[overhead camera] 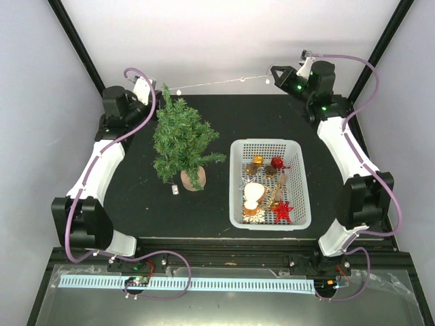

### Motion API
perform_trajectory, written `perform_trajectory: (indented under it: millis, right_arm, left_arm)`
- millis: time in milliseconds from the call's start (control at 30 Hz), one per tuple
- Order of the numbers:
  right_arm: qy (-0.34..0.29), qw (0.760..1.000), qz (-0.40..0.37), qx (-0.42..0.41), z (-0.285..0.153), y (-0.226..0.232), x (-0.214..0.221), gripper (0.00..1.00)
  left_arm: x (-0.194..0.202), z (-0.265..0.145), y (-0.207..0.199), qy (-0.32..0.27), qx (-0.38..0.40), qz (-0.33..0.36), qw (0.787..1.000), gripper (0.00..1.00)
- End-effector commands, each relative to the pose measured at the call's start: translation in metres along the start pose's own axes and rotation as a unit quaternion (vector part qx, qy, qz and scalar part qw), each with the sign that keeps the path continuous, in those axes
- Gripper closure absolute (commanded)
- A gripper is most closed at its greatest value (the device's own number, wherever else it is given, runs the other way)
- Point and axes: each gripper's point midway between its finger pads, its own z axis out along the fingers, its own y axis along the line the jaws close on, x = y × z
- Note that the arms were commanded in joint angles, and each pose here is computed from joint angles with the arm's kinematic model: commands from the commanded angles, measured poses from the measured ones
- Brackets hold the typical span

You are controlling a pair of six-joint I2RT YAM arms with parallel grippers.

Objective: Decorate the small christmas tree

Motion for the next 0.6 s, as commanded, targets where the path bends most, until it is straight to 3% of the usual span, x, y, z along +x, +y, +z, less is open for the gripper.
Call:
perform_trajectory:
  millis: [0, 567]
  right_arm:
    - [-0.037, 0.996, -0.036, 0.071, -0.021, -0.023, -0.018, 0.99]
    - [-0.059, 0.981, -0.091, 0.163, -0.099, -0.028, -0.004, 0.99]
  left_arm:
    - [0.002, 0.008, 0.015, 0.003, -0.034, 0.011, 0.999, 0.98]
    - [0.012, 0.025, -0.015, 0.019, 0.007, 0.018, 1.0, 0.98]
